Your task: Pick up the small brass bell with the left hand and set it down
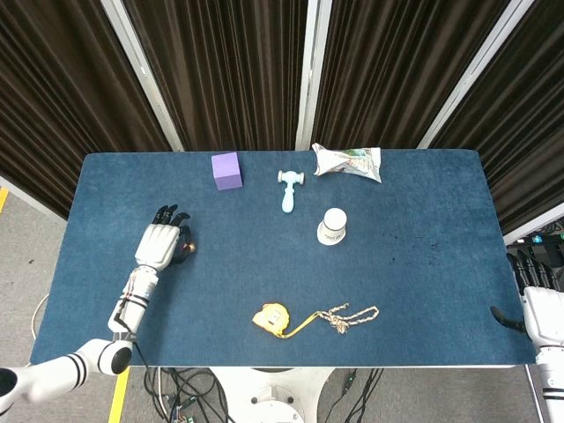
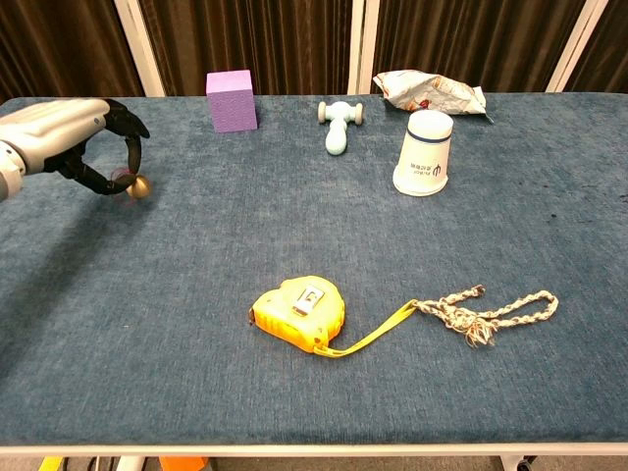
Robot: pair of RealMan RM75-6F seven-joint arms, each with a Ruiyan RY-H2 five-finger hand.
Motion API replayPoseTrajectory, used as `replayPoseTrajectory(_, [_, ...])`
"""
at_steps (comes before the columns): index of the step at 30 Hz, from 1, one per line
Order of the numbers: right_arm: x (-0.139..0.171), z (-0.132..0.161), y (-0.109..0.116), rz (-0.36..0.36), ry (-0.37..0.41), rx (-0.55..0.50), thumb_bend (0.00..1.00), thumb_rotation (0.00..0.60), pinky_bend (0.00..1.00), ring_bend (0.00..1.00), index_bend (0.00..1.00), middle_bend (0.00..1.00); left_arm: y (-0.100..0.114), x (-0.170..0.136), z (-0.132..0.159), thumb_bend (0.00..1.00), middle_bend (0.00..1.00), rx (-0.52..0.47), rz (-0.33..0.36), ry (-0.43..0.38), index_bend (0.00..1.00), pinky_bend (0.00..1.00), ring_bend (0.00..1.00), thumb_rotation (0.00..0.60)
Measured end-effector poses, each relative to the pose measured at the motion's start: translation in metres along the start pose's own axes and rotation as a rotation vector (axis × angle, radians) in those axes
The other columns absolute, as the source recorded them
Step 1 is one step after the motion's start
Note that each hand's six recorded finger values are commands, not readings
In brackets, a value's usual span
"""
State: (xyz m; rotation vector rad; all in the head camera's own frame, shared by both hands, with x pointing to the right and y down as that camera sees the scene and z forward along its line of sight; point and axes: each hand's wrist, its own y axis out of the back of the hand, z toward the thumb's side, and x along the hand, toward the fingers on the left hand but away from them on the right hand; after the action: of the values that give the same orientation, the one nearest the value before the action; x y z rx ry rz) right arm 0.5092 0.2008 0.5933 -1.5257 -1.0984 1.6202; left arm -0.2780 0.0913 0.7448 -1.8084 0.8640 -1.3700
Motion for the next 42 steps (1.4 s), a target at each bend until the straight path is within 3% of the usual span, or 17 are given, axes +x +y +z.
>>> replayPoseTrajectory(8, [0.000,0.000,0.000,-0.002,0.000,-0.002,0.11,0.600,0.00,0.00,0.00,0.00,-0.008,0.003,-0.004,0.49,0.20,0.016,-0.009,0.015,0.62,0.00,0.00,0.600])
replayPoseTrajectory(15, [0.000,0.000,0.000,-0.001,0.000,-0.001,0.11,0.600,0.00,0.00,0.00,0.00,-0.010,0.003,-0.004,0.49,0.20,0.025,-0.015,0.012,0.56,0.00,0.00,0.600])
replayPoseTrajectory(19, [0.000,0.000,0.000,0.000,-0.002,-0.001,0.11,0.600,0.00,0.00,0.00,0.00,-0.012,0.003,-0.006,0.44,0.19,0.028,-0.024,0.014,0.48,0.00,0.00,0.600])
replayPoseTrajectory(23, [0.001,-0.001,0.000,-0.001,-0.003,-0.002,0.11,0.600,0.00,0.00,0.00,0.00,-0.012,0.003,-0.007,0.33,0.19,0.019,-0.023,0.015,0.33,0.00,0.00,0.600])
replayPoseTrajectory(25, [0.000,-0.001,0.000,-0.001,-0.003,-0.001,0.11,0.600,0.00,0.00,0.00,0.00,-0.010,0.002,-0.007,0.29,0.18,0.017,-0.010,0.014,0.24,0.00,0.00,0.600])
replayPoseTrajectory(30, [0.000,0.000,0.001,-0.005,0.000,-0.005,0.11,0.600,0.00,0.00,0.00,0.00,0.005,-0.005,-0.006,0.23,0.15,0.005,0.050,0.002,0.16,0.00,0.00,0.600])
replayPoseTrajectory(35, [0.000,-0.001,0.001,-0.005,-0.002,-0.009,0.11,0.600,0.00,0.00,0.00,0.00,0.034,-0.036,-0.020,0.20,0.10,0.025,0.184,0.004,0.15,0.00,0.00,0.600])
replayPoseTrajectory(38, [-0.002,-0.001,-0.001,-0.007,-0.003,-0.019,0.11,0.600,0.00,0.00,0.00,0.00,0.050,-0.071,-0.049,0.20,0.08,0.057,0.271,0.050,0.15,0.00,0.00,0.600])
replayPoseTrajectory(42, [-0.003,0.002,-0.006,0.001,0.008,-0.024,0.11,0.600,0.00,0.00,0.00,0.00,0.054,-0.125,-0.096,0.20,0.08,0.047,0.295,0.139,0.14,0.00,0.00,0.600])
